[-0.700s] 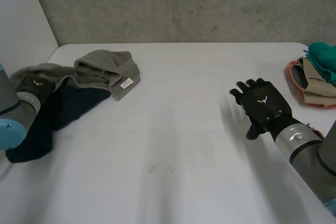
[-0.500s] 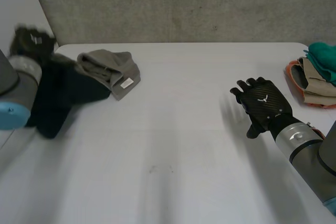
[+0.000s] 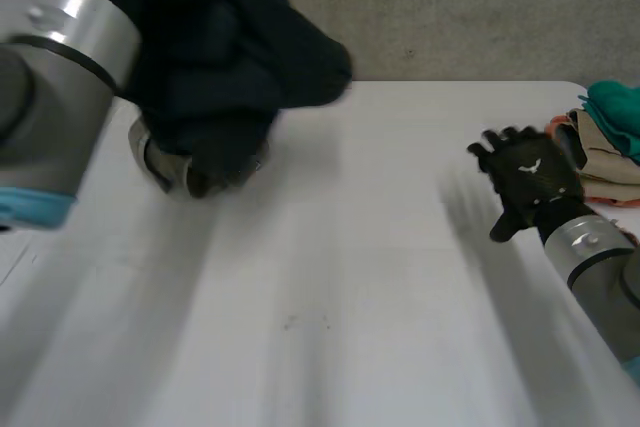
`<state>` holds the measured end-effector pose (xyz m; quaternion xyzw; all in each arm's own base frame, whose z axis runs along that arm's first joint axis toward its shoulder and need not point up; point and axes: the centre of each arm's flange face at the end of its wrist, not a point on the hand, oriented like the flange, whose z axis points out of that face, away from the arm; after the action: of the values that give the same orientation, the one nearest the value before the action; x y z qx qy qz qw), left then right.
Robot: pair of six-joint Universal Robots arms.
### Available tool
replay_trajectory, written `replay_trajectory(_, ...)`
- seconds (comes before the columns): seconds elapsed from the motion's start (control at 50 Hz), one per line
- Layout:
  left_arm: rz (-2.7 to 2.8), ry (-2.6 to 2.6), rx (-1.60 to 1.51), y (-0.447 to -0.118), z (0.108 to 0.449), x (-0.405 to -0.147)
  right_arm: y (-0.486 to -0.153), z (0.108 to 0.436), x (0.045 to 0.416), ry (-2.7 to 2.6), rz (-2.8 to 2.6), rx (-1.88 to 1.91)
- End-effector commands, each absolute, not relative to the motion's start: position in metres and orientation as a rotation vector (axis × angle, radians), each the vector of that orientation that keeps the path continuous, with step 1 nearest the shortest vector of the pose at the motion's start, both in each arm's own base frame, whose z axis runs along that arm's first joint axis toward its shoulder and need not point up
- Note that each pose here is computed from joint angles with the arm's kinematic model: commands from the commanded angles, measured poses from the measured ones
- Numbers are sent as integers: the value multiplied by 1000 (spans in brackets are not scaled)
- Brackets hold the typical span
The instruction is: Fold the laundry.
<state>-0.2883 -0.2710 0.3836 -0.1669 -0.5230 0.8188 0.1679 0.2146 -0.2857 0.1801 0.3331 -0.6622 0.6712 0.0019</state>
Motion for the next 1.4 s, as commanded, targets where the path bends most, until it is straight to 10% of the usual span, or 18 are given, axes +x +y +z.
replay_trajectory(0.02, 1968, -1626, -596, -254, 307, -334, -305, 203, 193, -2108, 2179, 737)
replay_trajectory(0.2, 1584, -1711, -816, -218, 219, -367, -311, 211, 186, -2097, 2204, 690)
replay_trajectory(0.52, 2030, -1850, -647, -339, 254, -271, -263, 212, 237, -2143, 2185, 1154)
replay_trajectory(0.92, 2121, -2025, -1059, -419, 124, -268, -246, 183, 257, -2162, 2058, 1283)
replay_trajectory(1.04, 2298, -2079, -1007, -454, 122, -256, -245, 181, 256, -2169, 2045, 1278)
replay_trajectory(1.16, 2636, -2442, -967, -507, 130, -173, -248, 181, 254, -2167, 2045, 1266)
replay_trajectory(1.4, 2740, -2158, -927, -461, 186, -222, -245, 181, 256, -2163, 2051, 1276)
